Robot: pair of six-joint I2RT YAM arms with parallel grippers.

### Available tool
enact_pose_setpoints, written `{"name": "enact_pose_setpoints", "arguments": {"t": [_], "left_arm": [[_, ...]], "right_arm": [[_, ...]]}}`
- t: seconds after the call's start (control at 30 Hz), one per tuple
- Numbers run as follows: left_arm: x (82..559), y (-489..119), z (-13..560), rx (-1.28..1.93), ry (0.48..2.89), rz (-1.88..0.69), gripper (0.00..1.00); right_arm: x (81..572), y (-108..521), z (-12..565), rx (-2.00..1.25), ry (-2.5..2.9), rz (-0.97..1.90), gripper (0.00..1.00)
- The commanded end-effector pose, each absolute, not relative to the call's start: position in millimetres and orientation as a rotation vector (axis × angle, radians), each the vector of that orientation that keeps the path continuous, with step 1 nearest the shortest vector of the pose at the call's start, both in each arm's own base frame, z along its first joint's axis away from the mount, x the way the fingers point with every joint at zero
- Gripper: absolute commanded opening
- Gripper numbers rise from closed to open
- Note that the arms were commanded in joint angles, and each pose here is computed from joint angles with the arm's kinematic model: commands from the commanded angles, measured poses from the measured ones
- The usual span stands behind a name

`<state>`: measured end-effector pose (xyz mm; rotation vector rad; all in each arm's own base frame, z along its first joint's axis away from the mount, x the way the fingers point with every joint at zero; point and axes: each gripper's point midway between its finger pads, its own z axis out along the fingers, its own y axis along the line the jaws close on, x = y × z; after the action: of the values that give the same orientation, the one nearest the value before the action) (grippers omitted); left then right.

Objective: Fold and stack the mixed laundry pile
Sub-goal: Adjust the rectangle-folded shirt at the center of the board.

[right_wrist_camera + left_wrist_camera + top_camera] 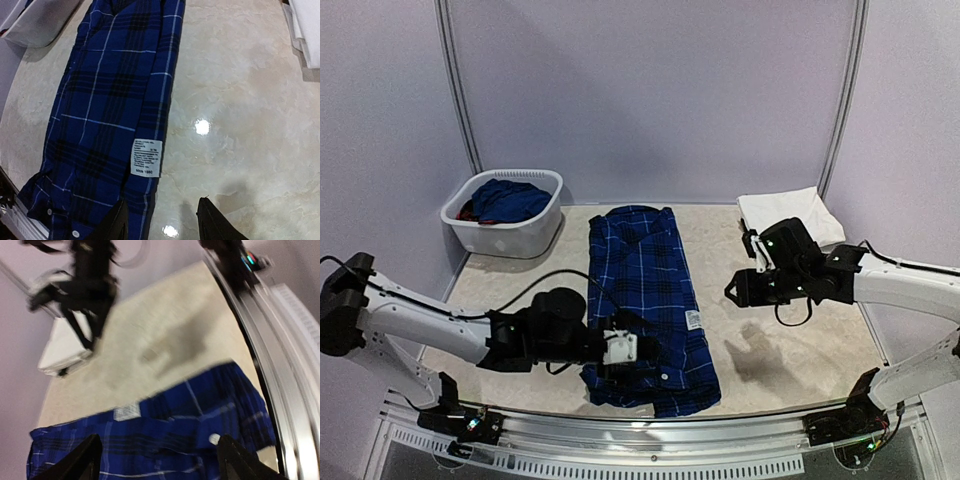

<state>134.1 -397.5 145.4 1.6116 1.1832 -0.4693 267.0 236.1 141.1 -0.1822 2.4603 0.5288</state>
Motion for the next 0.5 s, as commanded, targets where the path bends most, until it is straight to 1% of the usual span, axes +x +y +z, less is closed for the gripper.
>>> {"name": "enact_pose_setpoints", "arguments": {"t": [0.0, 0.1, 0.2, 0.23, 0.3, 0.4, 0.47], "left_arm": [[140.7, -379.4, 209.1, 1.368, 1.215, -0.658, 0.81], [137.9, -357.0, 239.7, 1.246, 1.212, -0.761, 0.86], [159.7, -331.8, 259.8, 1.033, 1.335, -0.740, 0.92], [171.0, -321.8, 262.1, 0.946, 1.404, -0.714, 0.94], [190.4, -306.0, 254.9, 0.807, 1.583, -0.671, 0.99], [194.8, -289.7, 223.9, 0.759, 1.831, -0.618, 0.99], [191.9, -282.5, 213.3, 0.721, 1.904, -0.627, 0.98]], "right_arm": [[290.1, 267.8, 167.2, -0.222, 2.398, 0.629, 0.47], [306.3, 293.8, 185.2, -0.260, 2.364, 0.700, 0.46], [320.5, 320.7, 186.0, -0.314, 2.383, 0.745, 0.44], [323.8, 327.6, 177.3, -0.339, 2.414, 0.739, 0.43], [327.8, 333.6, 169.2, -0.357, 2.445, 0.727, 0.43], [322.9, 331.8, 155.1, -0.361, 2.482, 0.725, 0.44], [311.9, 326.7, 144.9, -0.364, 2.512, 0.738, 0.46]]}}
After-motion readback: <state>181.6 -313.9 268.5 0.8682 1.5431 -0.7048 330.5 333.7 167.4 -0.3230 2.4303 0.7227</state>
